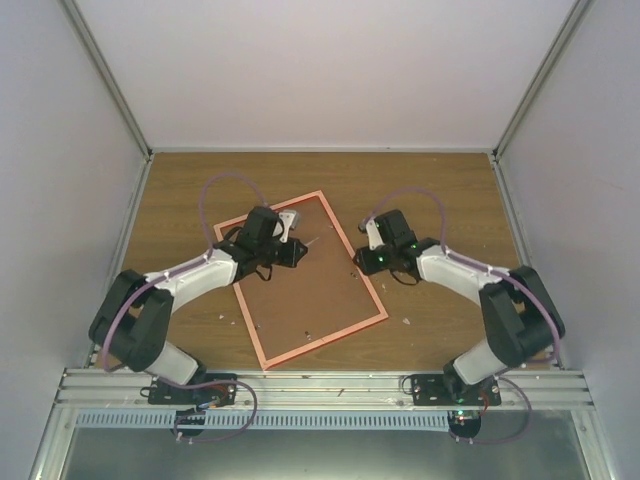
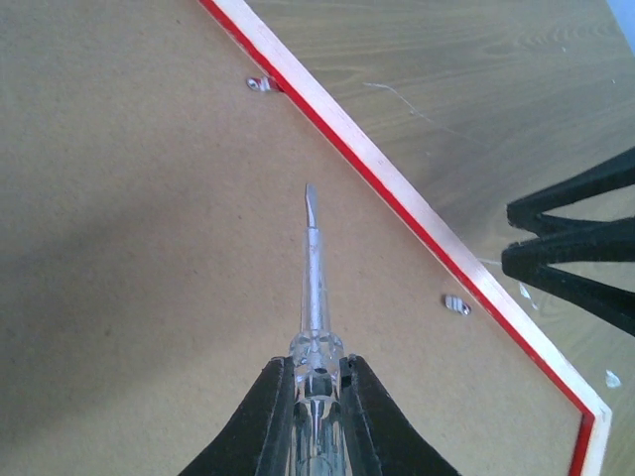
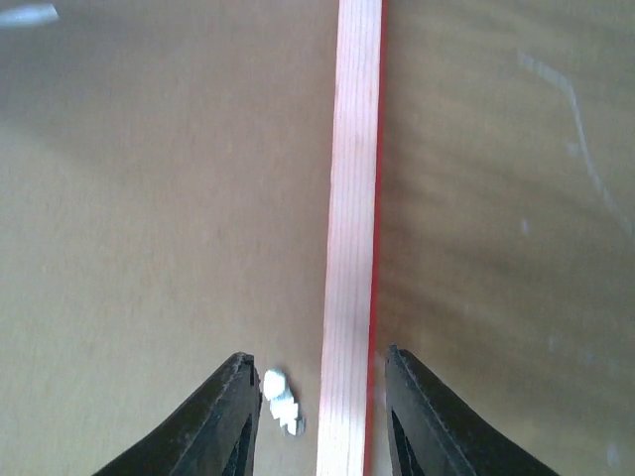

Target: Take the photo out of the frame

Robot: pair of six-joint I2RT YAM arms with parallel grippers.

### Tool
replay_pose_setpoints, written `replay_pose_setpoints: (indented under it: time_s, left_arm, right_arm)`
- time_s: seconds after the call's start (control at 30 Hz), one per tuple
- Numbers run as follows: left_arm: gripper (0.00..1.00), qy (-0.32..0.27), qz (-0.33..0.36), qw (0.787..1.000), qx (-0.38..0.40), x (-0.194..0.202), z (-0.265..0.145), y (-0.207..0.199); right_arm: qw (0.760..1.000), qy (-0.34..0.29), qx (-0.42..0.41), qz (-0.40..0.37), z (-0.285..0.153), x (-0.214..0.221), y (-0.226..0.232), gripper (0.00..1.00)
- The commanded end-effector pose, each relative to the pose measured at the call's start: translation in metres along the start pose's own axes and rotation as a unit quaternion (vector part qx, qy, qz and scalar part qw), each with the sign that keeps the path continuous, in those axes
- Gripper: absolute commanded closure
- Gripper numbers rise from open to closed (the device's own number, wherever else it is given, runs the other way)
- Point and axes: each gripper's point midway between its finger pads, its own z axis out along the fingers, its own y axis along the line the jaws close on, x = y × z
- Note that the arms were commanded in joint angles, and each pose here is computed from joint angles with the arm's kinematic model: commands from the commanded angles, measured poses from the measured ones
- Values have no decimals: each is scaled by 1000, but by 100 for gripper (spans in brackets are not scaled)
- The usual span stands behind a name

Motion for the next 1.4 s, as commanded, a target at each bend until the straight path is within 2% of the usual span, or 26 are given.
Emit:
replay_pose_setpoints:
  time_s: [0.0,0.27,0.57,0.8,1.0,1.37]
  left_arm:
    - [100,-33,6,999,12,-33,10,2]
    - [100,-26,14,1000,2,-54,38,21]
    - [100,-6,29,1000,5,-68,69,34]
    - [100,19,31,999,20,-57,83,37]
    - [100,26,29,998,40,-50,86,31]
    - [100,33,27,998,47,-48,92,30]
  right_arm:
    - [999,-28,7,-28,19,-38,-6,63]
    - [999,-26,0,-34,54,-65,-11,63]
    - [999,-9,-14,-32,75,-65,-13,66]
    - [999,9,-11,-32,82,-51,-17,77]
    - [999,13,-14,-34,78,-44,-16,93]
    - [999,16,-18,-35,77,-38,-15,95]
